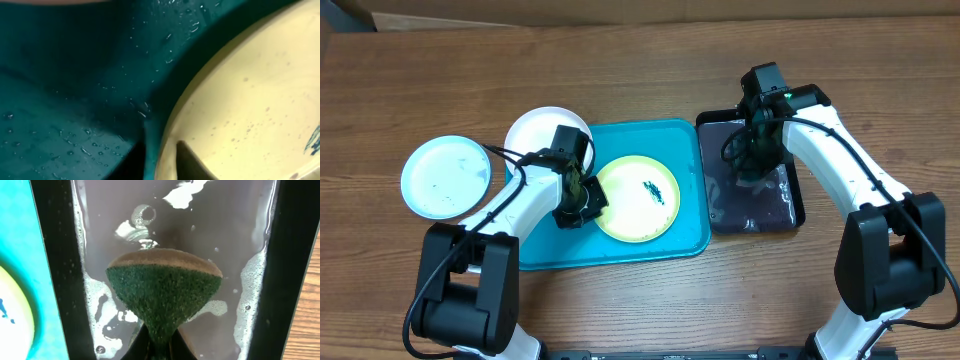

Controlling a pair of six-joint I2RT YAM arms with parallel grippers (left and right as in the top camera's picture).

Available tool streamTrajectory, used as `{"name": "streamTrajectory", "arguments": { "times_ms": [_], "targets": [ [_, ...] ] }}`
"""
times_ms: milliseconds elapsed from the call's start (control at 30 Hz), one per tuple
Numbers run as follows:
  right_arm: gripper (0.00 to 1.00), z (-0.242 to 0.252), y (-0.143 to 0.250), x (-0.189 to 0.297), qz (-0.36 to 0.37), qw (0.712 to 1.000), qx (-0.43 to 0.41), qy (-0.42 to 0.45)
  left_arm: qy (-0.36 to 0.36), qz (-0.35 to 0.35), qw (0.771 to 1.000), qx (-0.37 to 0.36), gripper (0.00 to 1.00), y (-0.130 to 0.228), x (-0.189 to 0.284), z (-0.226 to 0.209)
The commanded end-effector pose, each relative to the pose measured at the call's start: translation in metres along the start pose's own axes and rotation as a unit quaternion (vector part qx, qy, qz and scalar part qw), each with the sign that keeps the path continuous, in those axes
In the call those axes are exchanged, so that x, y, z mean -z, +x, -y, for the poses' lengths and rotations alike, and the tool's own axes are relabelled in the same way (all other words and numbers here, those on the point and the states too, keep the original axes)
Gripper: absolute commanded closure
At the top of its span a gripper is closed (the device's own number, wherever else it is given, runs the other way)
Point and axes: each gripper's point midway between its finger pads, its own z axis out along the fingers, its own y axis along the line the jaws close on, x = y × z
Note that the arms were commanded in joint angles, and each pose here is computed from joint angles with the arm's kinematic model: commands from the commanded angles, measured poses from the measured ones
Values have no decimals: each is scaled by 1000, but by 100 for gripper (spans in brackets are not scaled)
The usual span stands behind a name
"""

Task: Clean dirty plates on tray and stack at the side
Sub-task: 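Lift the sponge with the right gripper above the black tray, then move the green sponge with the right gripper onto the yellow plate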

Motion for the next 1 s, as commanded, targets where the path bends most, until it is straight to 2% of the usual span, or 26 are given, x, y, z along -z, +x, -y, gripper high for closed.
{"name": "streamTrajectory", "arguments": {
  "times_ms": [0,33,67,200,367,667,800,967],
  "targets": [
    [96,2,2,-1,-3,1000,9,11,-2,5,1000,29,67,0,-3,0],
    [96,2,2,-1,-3,1000,9,11,-1,6,1000,25,83,-1,-3,0],
    [96,2,2,-1,-3,1000,9,11,-1,6,1000,19,96,-2,-3,0],
    [96,2,-3,-1,8,1000,10,11,-8,7,1000,21,96,-2,-3,-3],
    [96,6,-7,1,14,998,57,24,-7,8,998,55,96,-2,-3,-3],
    [96,-2,-7,1,14,999,45,2,-7,7,1000,19,96,-2,-3,-3],
    [96,1,-15,27,20,999,43,14,-9,5,1000,18,96,-1,-3,-3],
    [96,-28,-27,81,37,997,49,-41,-9,5,1000,18,96,-1,-3,-3]
  ]
}}
